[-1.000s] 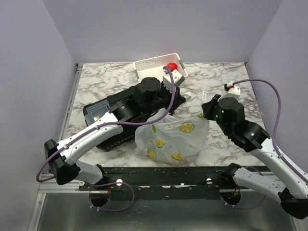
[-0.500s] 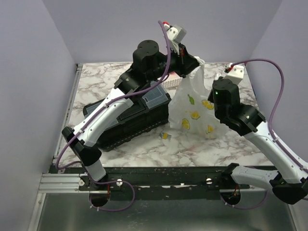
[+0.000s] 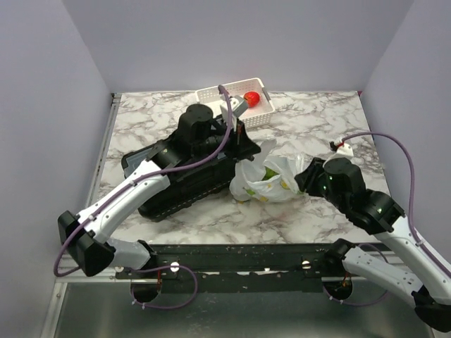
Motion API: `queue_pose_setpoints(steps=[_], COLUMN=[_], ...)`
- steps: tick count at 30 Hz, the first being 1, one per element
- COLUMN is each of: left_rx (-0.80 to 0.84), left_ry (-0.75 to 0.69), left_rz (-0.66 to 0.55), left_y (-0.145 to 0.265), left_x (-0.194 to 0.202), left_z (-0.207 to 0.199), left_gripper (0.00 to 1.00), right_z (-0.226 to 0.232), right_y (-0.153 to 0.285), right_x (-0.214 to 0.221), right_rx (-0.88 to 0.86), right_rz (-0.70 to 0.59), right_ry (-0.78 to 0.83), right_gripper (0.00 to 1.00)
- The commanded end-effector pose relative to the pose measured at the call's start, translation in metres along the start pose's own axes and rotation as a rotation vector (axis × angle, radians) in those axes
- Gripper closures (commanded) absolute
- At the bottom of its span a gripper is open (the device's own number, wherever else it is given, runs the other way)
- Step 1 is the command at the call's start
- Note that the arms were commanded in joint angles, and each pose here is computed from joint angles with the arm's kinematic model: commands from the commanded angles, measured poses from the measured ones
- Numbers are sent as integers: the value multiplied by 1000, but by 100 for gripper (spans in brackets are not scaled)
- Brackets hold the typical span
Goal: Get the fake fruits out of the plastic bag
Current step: Adjust the plastic bag at the center of the board.
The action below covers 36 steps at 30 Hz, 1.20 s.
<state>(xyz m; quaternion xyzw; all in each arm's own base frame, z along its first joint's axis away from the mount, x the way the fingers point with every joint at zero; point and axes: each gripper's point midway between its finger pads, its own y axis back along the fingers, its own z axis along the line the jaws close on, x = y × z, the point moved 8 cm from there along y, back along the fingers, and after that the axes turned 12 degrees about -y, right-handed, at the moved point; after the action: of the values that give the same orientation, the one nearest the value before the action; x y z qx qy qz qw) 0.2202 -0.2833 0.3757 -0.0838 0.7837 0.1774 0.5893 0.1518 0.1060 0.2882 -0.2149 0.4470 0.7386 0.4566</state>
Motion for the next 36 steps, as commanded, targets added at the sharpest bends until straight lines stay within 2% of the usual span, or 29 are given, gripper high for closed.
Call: queue_pose_setpoints(steps=[1,4,5,9,12,16,19,24,30,33,36], left_rx=[20,-2,-14,-37,-29,-27,-35,-36,-96,-139,-196], left_ry=[-56,-93,-106,-163,-197,-217,-215,-229,-241,-220,-207], left_rz=[7,-19,-34,-110,-139,-147,-140,-121,-107,-74,-45], left_y=[37,51,54,68,74,80,82,82,84,80,74], left_x=[21,33,35,40,40,44,48,51,38,24,15], left_z=[-15,-17,-16,-18,-21,-23,-23,-23,-21,-19,-13], left_gripper=[100,100,100,100,100,100,100,77,45,37,32], right_z=[5,12,14,28,45,71,74,71,62,62,68], right_y=[17,23,23,31,34,19,1,-20,-26,-24,-27], right_x=[30,25,21,-16,-40,-51,-46,-30,-23,-23,-29], right_rx=[-151,-209,-204,-156,-184,-253,-224,-204,-192,-218,-229], right_rz=[255,276,270,164,85,64,77,129,94,81,68], right_ry=[-55,-9,16,81,101,145,190,250,245,252,291], right_gripper=[57,44,42,34,22,19,19,19,23,23,18])
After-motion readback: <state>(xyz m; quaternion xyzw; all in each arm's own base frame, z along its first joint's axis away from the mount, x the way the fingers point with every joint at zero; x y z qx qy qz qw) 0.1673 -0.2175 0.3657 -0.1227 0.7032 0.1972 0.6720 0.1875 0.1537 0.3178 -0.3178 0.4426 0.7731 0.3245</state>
